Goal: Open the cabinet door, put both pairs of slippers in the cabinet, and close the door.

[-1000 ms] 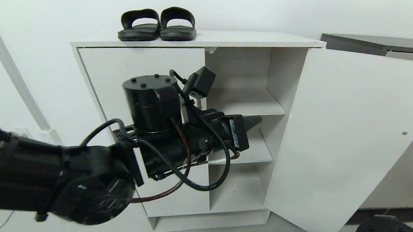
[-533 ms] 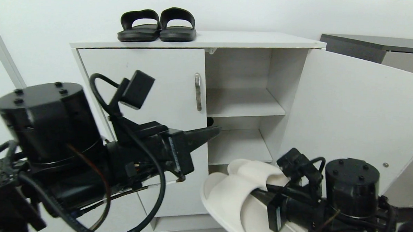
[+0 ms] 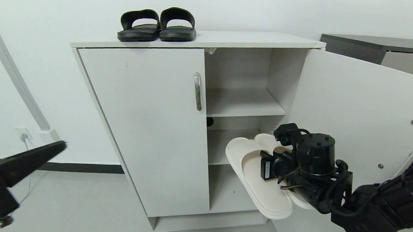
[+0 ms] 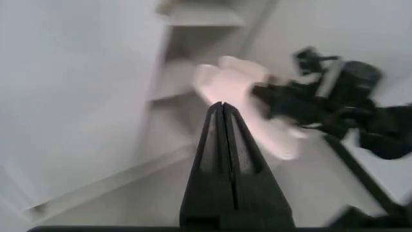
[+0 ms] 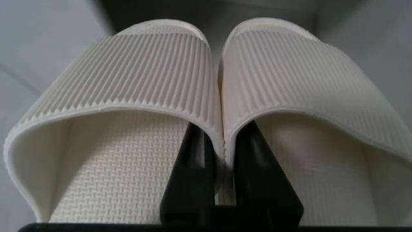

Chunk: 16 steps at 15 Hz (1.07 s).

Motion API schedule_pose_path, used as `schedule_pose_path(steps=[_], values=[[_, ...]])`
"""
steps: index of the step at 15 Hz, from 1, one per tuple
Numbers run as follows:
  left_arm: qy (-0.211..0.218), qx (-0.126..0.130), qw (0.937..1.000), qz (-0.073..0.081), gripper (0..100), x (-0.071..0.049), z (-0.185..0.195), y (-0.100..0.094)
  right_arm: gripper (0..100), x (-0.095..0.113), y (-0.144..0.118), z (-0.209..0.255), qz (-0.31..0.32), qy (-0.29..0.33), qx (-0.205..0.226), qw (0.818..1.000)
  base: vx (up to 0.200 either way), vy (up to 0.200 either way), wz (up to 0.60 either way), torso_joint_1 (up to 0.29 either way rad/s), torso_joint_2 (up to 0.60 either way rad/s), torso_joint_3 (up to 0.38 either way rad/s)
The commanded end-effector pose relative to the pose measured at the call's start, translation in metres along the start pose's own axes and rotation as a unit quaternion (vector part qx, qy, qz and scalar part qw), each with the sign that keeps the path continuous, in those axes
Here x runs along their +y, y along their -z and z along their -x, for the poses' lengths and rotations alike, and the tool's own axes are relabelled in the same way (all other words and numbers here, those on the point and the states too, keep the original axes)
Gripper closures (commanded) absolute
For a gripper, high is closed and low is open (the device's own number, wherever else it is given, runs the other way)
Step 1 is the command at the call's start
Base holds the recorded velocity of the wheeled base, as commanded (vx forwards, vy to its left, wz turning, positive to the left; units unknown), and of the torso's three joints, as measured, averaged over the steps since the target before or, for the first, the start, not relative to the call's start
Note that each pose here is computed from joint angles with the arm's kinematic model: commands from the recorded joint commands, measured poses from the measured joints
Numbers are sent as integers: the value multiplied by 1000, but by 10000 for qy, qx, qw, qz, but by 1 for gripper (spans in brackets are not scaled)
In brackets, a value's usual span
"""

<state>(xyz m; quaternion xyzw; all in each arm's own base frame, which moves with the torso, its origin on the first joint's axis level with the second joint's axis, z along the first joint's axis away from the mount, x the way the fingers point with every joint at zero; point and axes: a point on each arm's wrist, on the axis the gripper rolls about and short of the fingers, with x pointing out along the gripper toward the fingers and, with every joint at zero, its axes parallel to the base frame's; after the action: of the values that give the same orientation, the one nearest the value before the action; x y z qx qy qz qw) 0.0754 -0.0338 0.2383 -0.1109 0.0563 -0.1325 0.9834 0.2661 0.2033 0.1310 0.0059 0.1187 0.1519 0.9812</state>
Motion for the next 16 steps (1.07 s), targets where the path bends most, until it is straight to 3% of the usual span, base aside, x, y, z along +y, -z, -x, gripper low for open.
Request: schedule_pose_path(steps=[1,3,6,7,8,9,11,12,13,14,16], values=[[-1137,-1018,9883,-34,100,18,57,-2,100,-2,-3,-2,-14,119,-65,9999,0,0,0,0,0,0],[-1768,-1202,9768,-92,100,22,77,8,100,-2,-5,-2,-24,130,-96,9999,0,0,0,0,0,0],[-2990,-1330,9448,-175,100,21,112,51,100,-4,-7,-1,-26,248,-138,9996,0,0,0,0,0,0],[-3033,-1310,9437,-189,100,21,112,53,100,-4,-7,-1,-26,263,-140,9996,0,0,0,0,0,0],[-3341,-1323,9326,-320,100,23,116,82,100,-5,-7,-1,-16,325,-140,9994,0,0,0,0,0,0],[-3431,-1298,9295,-382,100,26,116,100,100,-5,-7,0,-11,324,-147,9994,0,0,0,0,0,0],[-3473,-1162,9296,-406,100,33,107,115,100,-4,-6,1,-5,310,-139,9994,0,0,0,0,0,0],[-3427,-1080,9319,-502,100,37,102,123,100,-4,-6,1,4,303,-139,9994,0,0,0,0,0,0],[-3281,-946,9376,-649,100,39,97,131,100,-4,-7,2,9,302,-146,9994,0,0,0,0,0,0],[-2840,-841,9516,-822,100,44,88,146,100,-4,-6,4,21,290,-124,9995,0,0,0,0,0,0],[-2595,-674,9599,-816,100,46,85,155,100,-3,-6,5,20,266,-137,9996,0,0,0,0,0,0]])
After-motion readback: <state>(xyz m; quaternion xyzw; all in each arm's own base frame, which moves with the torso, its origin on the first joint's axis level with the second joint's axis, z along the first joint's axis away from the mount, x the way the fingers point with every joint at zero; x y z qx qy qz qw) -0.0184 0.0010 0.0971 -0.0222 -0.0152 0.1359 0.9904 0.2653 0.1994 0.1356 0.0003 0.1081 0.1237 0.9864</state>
